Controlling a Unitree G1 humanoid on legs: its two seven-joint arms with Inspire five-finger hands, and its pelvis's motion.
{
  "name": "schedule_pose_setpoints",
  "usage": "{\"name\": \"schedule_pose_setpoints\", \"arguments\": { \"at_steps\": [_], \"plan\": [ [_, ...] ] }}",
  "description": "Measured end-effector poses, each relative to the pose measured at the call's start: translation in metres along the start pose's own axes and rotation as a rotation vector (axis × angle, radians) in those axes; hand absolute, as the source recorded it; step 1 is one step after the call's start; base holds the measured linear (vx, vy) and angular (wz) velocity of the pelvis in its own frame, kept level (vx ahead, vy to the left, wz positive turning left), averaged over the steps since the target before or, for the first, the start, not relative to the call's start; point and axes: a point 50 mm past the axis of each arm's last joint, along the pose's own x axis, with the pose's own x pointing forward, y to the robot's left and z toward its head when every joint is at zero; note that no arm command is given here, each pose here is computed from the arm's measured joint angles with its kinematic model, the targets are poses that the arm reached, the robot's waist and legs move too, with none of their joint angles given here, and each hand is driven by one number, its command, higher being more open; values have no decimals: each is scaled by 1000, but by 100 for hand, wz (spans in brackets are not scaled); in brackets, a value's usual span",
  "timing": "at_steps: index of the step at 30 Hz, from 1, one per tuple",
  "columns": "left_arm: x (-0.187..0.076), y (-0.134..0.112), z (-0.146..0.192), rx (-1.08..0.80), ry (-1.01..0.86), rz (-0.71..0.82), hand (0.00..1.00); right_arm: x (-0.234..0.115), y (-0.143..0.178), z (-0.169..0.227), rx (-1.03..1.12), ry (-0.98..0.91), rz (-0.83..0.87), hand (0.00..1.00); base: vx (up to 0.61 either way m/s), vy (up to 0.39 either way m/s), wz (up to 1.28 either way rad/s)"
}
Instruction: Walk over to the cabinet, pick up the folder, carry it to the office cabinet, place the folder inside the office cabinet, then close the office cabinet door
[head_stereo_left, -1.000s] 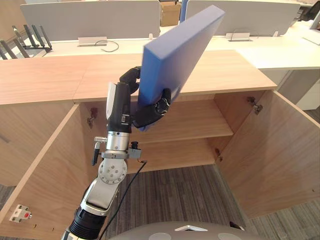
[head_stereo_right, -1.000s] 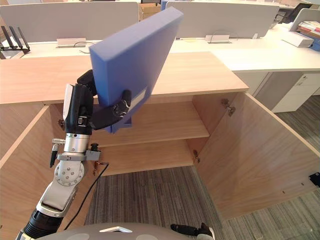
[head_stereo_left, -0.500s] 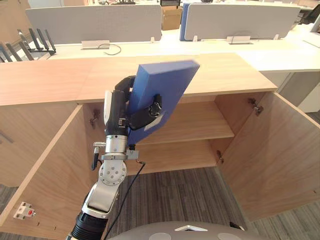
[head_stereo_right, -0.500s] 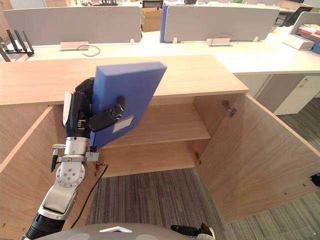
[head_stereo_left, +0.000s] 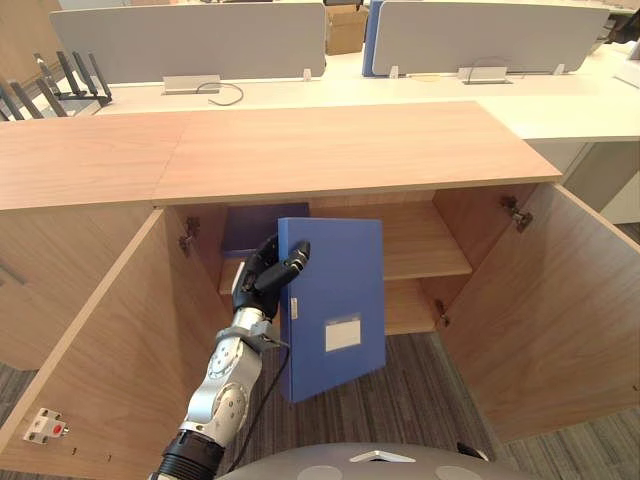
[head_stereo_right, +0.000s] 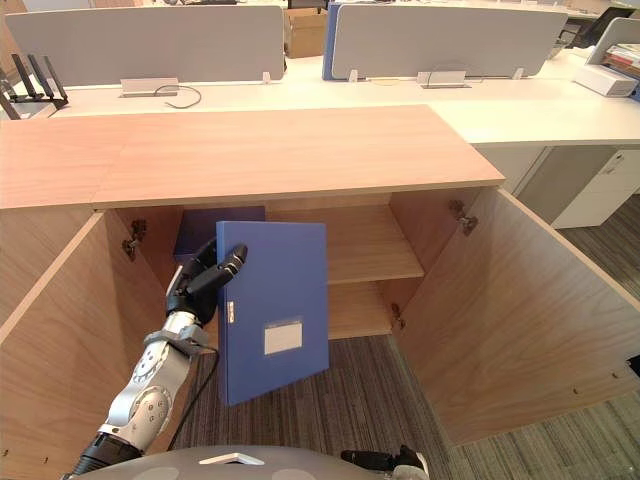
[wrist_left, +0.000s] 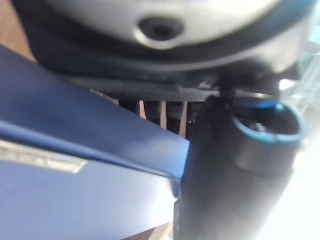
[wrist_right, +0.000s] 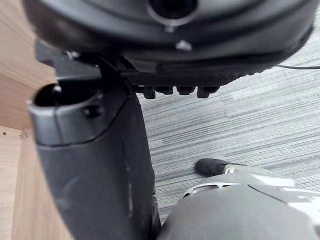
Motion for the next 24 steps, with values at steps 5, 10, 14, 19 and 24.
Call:
{"name": "schedule_pose_setpoints", "arguments": {
  "at_steps": [5, 10, 14, 19, 24],
  "plan": [
    [-1, -3, -7, -41, 34, -18, 0, 0, 2, 7, -39, -20, 3, 100, -13, -6, -3],
    [-1, -1, -15, -85, 70, -6, 0, 0, 2, 7, -39, -20, 4, 100, -29, -6, -3],
    [-3, 0, -27, -112, 134, 3, 0, 0, 2, 6, -42, -16, 4, 100, -2, 0, -1],
    [-5, -3, -34, -140, 172, -9, 0, 0, 4, 8, -47, -21, 7, 100, 0, 0, 0],
    [-5, -4, -34, -206, 180, -4, 0, -1, 5, 18, -33, -73, 13, 100, -8, -2, -6]
  ]
}}
